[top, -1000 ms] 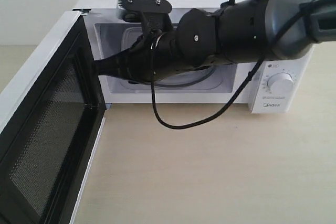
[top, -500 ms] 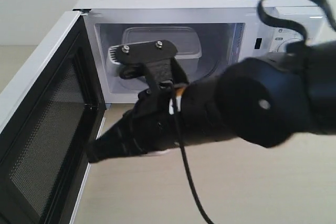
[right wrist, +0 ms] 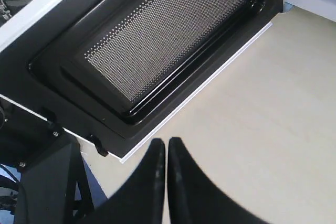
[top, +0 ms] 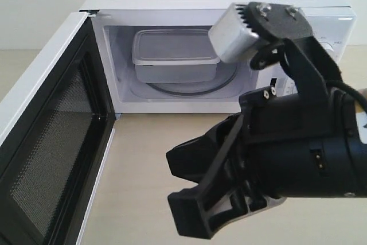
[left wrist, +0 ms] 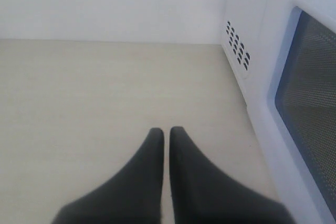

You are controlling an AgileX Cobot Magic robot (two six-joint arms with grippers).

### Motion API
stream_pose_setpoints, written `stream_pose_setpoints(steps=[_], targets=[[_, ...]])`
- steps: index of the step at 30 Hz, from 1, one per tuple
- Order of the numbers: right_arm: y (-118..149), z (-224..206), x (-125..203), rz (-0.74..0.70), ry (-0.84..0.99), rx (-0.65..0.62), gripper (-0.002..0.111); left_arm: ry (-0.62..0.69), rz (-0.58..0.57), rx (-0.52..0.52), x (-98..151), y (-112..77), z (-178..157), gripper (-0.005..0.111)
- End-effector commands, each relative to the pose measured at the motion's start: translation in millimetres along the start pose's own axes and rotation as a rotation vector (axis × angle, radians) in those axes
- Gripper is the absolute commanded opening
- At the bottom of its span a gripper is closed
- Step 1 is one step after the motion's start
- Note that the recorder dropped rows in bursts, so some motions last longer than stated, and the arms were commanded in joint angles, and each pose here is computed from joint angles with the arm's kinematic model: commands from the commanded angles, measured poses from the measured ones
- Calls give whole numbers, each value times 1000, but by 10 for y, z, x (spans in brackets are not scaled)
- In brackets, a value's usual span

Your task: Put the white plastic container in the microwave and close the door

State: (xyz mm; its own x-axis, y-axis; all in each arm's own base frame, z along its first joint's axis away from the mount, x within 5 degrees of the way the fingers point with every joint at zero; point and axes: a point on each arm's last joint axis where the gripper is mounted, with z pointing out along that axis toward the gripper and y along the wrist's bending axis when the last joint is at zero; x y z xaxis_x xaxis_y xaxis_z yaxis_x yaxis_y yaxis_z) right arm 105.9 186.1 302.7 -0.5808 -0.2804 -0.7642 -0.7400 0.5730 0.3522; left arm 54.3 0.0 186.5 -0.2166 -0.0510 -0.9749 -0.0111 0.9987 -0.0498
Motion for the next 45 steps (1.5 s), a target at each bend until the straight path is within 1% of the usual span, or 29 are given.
stream_pose_setpoints(steps=[1, 10, 14, 17, 20, 22, 26, 27, 30, 36, 40, 45], targets=[[4, -29, 3, -9, -6, -1, 1, 1, -9, -2, 11, 1, 2, 4], [-32, -37, -1, -53, -8, 22, 1, 1, -9, -2, 11, 1, 2, 4], [-159, -142, -64, 14, -54, 68, 1, 1, -9, -2, 11, 1, 2, 4], [-284, -299, -132, 56, -126, 121, 1, 1, -9, -2, 11, 1, 2, 4], [-366, -463, -117, 70, -176, 163, 1, 1, -9, -2, 11, 1, 2, 4], [-476, -617, 0, 99, -227, 222, 1, 1, -9, -2, 11, 1, 2, 4], [-659, -906, 361, 175, -346, 359, 1, 1, -9, -2, 11, 1, 2, 4], [-692, -1007, 472, 195, -400, 412, 1, 1, -9, -2, 11, 1, 2, 4], [-690, -1181, 713, 187, -514, 508, 1, 1, -9, -2, 11, 1, 2, 4], [-619, -1382, 964, 112, -680, 675, 1, 1, -9, -2, 11, 1, 2, 4], [-644, -1367, 1078, 126, -728, 727, 1, 1, -9, -2, 11, 1, 2, 4], [-729, -1282, 1160, 143, -709, 740, 1, 1, -9, -2, 11, 1, 2, 4]])
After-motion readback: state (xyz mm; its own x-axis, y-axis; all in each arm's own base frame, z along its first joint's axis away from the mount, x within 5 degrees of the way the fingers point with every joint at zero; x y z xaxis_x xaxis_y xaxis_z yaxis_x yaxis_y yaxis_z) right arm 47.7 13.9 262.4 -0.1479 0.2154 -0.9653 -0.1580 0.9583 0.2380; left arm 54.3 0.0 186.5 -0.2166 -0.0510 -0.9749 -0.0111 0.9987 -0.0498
